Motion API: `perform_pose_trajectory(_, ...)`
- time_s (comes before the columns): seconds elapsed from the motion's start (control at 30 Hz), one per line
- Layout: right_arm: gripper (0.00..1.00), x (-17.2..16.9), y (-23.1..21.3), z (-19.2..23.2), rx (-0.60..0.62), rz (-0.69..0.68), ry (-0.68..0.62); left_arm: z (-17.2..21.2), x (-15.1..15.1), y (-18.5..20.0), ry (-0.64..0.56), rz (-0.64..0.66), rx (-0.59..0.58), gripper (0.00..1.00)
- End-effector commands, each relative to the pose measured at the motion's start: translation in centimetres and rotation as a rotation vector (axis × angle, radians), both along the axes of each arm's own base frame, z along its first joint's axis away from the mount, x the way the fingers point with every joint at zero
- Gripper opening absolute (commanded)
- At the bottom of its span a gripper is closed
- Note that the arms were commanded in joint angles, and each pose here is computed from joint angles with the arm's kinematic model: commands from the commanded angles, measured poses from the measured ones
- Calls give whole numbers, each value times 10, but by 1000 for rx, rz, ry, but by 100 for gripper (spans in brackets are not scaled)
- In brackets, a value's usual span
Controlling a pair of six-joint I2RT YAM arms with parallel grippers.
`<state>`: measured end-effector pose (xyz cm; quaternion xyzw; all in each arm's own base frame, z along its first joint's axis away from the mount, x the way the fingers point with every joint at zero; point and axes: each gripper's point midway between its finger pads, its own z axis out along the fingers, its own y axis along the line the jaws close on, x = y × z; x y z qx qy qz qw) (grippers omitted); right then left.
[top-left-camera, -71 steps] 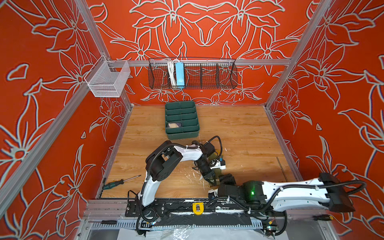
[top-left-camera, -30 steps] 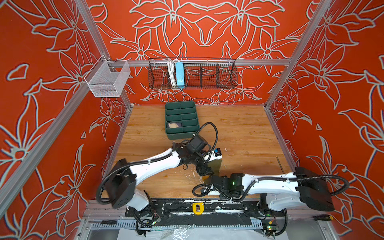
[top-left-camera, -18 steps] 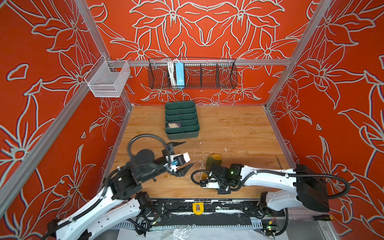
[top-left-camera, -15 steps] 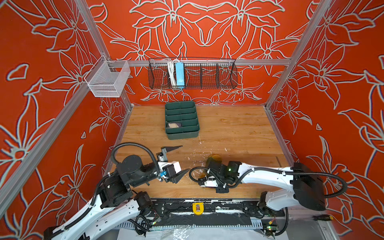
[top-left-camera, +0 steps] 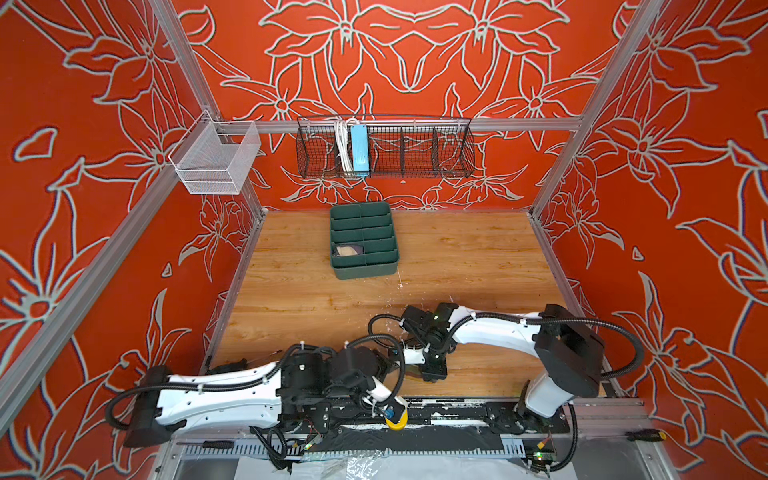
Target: Roll the socks
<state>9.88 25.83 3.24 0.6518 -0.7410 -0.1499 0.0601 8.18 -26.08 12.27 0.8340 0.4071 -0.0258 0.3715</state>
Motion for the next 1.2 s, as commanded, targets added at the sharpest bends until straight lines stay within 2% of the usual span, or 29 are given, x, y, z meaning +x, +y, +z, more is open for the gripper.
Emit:
perform_pose_trajectory(0.0,0,-12,-2,-3,-21,11,91,3,16,-26,-76,93,-56,68)
perform_pose_trajectory(0.13,0,-10,1,-2,-5,15,97,-22,29,-38,-80,191,8,60)
perform_pose_trajectory(0.23,0,-9,2,0,6,17,90,-32,38,-44,-76,255,15,53)
perform_pose_trajectory(0.4,0,-7,3,2,24,17,68,-60,48,-46,-46,351,61,52)
perform_pose_trajectory(0.63,0,-4,2,7,58,15,24,-71,68,-47,57,515,88,47)
perform_pose_trajectory(0.93,0,-4,0,17,98,8,-8,-105,78,-37,45,553,224,25)
perform_pose_trajectory(1.1,0,-5,-2,18,102,2,-16,-112,81,-35,35,558,263,3)
perform_pose_trajectory(1.17,0,-3,-3,19,101,0,-30,-112,80,-34,33,555,270,0)
